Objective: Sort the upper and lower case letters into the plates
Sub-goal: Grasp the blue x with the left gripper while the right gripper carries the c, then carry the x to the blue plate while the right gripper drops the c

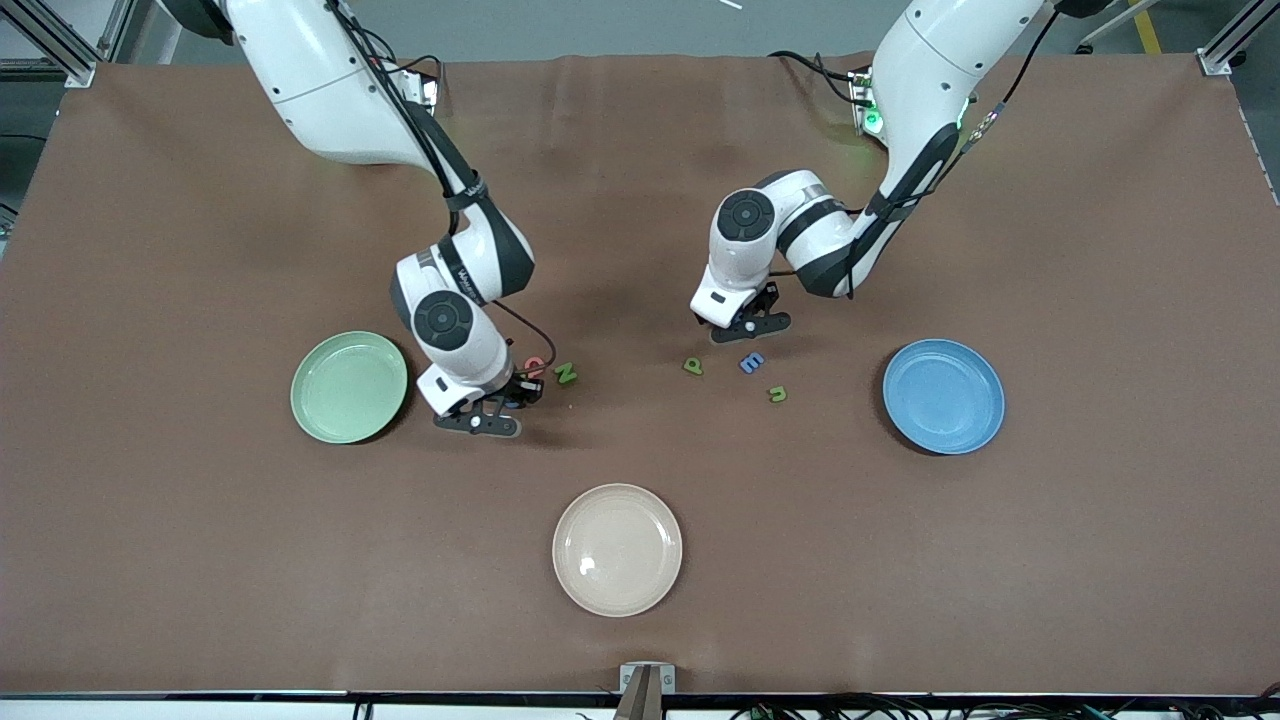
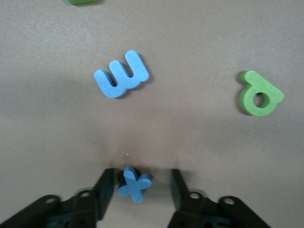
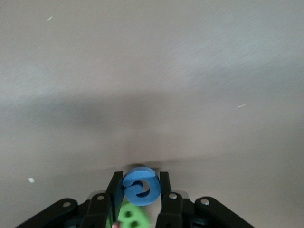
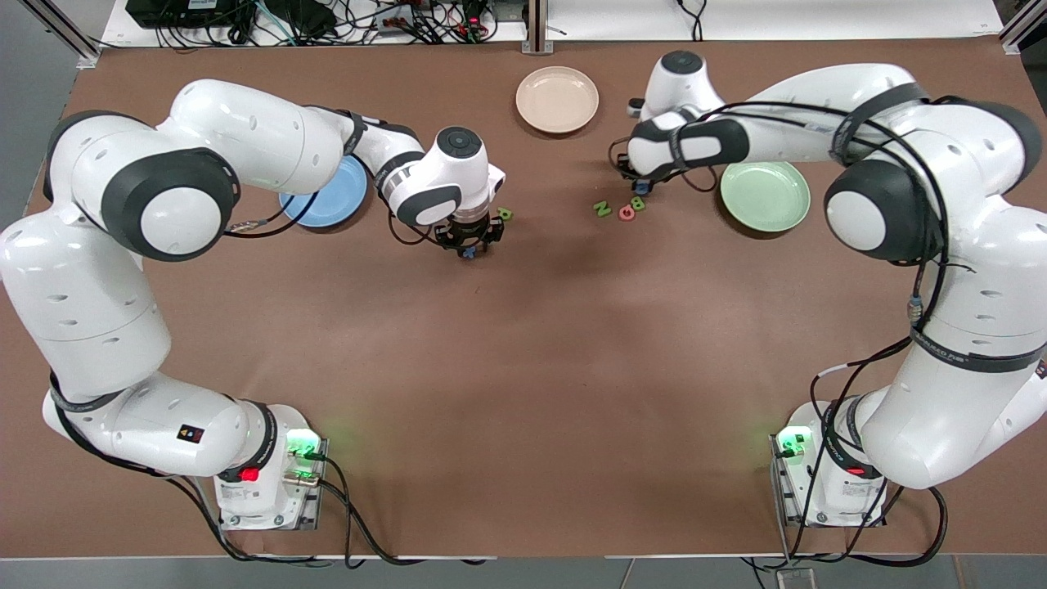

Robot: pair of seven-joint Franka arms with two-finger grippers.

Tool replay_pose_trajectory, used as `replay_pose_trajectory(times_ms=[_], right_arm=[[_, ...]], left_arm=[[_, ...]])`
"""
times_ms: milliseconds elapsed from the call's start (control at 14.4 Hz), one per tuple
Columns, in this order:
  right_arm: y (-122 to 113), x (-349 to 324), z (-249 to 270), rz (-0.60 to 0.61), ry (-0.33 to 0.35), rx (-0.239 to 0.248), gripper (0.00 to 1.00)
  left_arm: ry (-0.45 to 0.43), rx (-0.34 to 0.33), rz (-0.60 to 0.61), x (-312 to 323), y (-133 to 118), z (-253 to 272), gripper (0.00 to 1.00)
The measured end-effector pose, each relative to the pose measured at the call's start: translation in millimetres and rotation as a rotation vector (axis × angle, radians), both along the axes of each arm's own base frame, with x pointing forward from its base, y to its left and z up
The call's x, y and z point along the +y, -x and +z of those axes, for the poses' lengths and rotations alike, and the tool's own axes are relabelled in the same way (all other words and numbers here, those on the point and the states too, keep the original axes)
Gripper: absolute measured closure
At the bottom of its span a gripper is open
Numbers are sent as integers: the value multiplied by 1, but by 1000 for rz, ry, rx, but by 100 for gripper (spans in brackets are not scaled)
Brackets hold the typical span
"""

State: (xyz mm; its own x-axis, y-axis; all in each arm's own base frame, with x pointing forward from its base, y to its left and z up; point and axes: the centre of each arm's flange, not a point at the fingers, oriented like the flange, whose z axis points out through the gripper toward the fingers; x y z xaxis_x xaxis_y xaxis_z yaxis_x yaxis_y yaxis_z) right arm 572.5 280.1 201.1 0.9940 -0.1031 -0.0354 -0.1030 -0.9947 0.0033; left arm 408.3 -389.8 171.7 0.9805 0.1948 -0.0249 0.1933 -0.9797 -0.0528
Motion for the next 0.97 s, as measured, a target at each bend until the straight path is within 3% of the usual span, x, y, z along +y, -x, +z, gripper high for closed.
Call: replay_pose_trajectory(times_ms=[69, 277, 347, 624, 832, 970], right_arm=[[-8, -19, 14, 17, 3, 11, 65], [-19, -86, 61, 75, -6, 25, 65], [-16, -110, 69, 98, -10, 27, 65], [8, -202, 63, 165, -21, 62, 65], [29, -230, 39, 169, -24, 81, 65], [40, -239, 26, 162, -22, 76, 65]], left_arm=[[1, 0, 7, -1, 1, 0, 59], [0, 0, 26, -2, 2, 0, 64], [-2, -1, 26, -2, 2, 2, 70], [-6, -4, 20, -2, 4, 3, 73], [-10, -15, 8, -2, 3, 10, 73], [-57, -26, -38, 4, -4, 29, 73]])
